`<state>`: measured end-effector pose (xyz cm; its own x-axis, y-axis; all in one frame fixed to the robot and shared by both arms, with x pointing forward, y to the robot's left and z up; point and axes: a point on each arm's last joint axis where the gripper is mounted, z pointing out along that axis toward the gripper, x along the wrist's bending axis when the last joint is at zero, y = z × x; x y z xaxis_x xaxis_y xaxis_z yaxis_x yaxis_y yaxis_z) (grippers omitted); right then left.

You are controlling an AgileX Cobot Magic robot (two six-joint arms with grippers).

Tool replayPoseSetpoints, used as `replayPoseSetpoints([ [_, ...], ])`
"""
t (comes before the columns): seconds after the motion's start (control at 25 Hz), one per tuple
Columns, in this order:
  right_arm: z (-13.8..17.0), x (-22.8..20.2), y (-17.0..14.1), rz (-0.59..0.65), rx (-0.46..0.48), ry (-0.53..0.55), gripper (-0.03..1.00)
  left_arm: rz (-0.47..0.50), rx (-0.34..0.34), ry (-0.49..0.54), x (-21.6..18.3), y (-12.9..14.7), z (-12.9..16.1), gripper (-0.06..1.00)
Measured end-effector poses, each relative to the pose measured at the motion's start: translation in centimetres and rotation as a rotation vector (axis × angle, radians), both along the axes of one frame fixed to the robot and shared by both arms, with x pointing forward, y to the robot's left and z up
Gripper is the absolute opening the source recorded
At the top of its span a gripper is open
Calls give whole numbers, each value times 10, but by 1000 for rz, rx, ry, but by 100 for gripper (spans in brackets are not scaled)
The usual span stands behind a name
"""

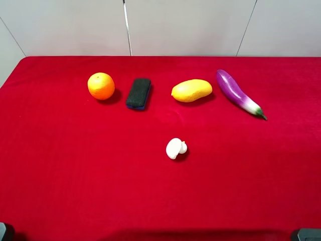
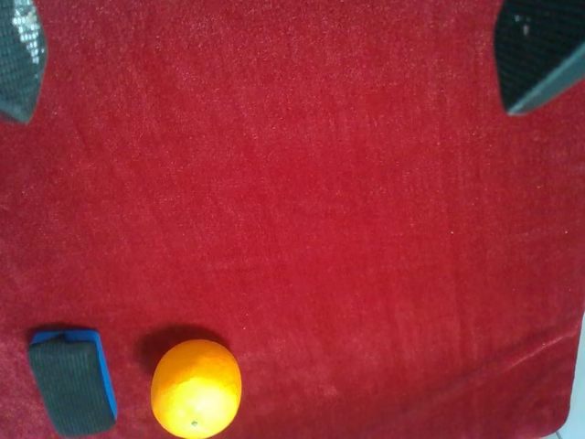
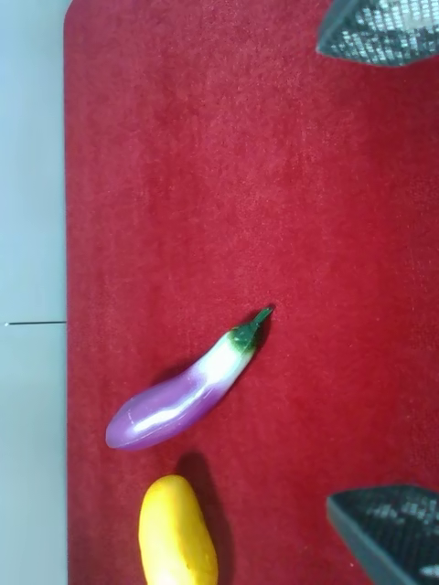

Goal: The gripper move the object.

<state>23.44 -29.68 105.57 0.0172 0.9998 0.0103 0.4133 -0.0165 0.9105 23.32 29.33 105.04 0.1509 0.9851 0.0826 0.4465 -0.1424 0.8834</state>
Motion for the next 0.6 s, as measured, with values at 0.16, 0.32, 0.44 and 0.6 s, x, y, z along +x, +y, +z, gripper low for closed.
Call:
replayPoseSetpoints([
  [0.16, 0, 0, 0, 2, 3, -1, 69, 0, 0, 0, 0, 0, 0, 98],
  [0.32, 0, 0, 0, -1, -2, -1, 69, 0, 0, 0, 0, 0, 0, 98],
  [0.44, 0, 0, 0, -3, -4, -1, 69, 0, 0, 0, 0, 0, 0, 98],
  [0.6, 0, 0, 0, -3, -4, -1, 69, 0, 0, 0, 0, 0, 0, 98],
])
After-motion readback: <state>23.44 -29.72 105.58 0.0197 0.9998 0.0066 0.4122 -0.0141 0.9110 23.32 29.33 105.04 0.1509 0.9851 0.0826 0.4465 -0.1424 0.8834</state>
